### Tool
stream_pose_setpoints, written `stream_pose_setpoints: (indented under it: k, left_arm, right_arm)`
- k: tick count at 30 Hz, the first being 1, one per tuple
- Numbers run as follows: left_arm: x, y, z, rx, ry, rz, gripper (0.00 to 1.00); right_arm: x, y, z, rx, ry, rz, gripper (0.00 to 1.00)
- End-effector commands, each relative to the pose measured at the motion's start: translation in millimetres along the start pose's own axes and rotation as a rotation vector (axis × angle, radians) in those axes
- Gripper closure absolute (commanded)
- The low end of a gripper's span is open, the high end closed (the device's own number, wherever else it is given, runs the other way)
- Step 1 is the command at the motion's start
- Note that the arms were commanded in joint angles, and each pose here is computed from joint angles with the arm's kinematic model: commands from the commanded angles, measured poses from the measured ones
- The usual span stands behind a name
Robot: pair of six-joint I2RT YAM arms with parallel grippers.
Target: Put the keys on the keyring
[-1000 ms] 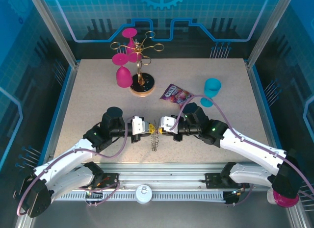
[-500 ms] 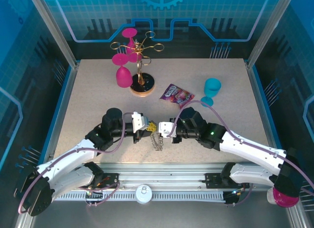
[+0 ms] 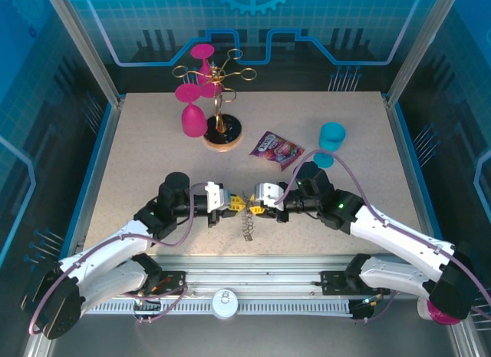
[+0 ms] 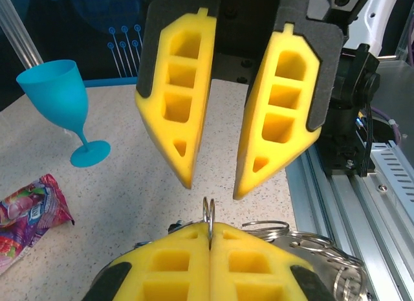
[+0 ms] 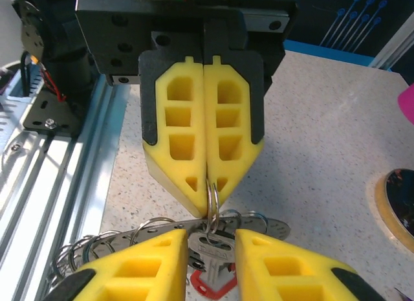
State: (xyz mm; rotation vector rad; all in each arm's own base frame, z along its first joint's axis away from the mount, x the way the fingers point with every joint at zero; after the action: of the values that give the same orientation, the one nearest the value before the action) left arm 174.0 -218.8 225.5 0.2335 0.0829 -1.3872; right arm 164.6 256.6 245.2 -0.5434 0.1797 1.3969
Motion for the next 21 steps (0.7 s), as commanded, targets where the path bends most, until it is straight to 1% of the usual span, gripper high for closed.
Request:
stream_pose_setpoints:
  k: [1, 7, 11, 14, 16, 18, 20, 21]
  left_arm:
    - [-2.4, -6.4, 11.6, 0.082, -0.064, -0.037, 1.00]
    - [-2.6, -8.5, 12.7, 0.085, -0.070, -0.053, 1.00]
    - [-2.8, -9.2, 13.6, 0.088, -0.076, -0.059, 1.00]
    - [-3.1, -8.9, 14.7, 0.089, -0.081, -0.057, 1.00]
    - [-3.2, -7.5, 15.0, 0.087, -0.078, -0.043, 1.00]
    - [-3.5, -2.0, 12.7, 0.071, -0.057, 0.004, 1.00]
    - [-3.9, 3.3, 10.3, 0.062, -0.022, 0.045, 0.88]
    - [-4.1, 5.0, 7.7, 0.057, 0.006, 0.058, 0.87]
  right_arm:
    - [1.8, -1.8, 10.2, 0.019, -0.053, 0.025, 0.75]
    - [6.2, -3.7, 11.2, 0.027, -0.064, 0.028, 0.78]
    - [8.3, -4.1, 11.8, 0.030, -0.071, 0.031, 0.88]
    - [8.9, -4.5, 12.6, 0.027, -0.075, 0.033, 1.00]
    - [8.3, -4.6, 12.5, 0.024, -0.072, 0.032, 1.00]
    - [7.2, -4.8, 12.6, 0.014, -0.057, 0.030, 1.00]
    - [6.5, -4.5, 10.5, -0.003, -0.016, 0.027, 1.00]
    - [6.5, -3.7, 9.4, -0.017, 0.013, 0.029, 1.00]
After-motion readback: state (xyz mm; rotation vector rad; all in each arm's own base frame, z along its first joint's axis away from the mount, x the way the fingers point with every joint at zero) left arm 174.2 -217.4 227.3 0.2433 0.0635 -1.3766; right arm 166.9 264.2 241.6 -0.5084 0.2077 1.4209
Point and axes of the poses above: each hand's point on the last joint's axis, 136 mm out from that joint toward the fingers, its own x axis out along the fingers, its own y axis along the line the jaws close on, z = x × y, the point moved 5 cm from there along -x, back along the fingers, and after that the axes turned 1 degree about -x, right-handed, at the moved point
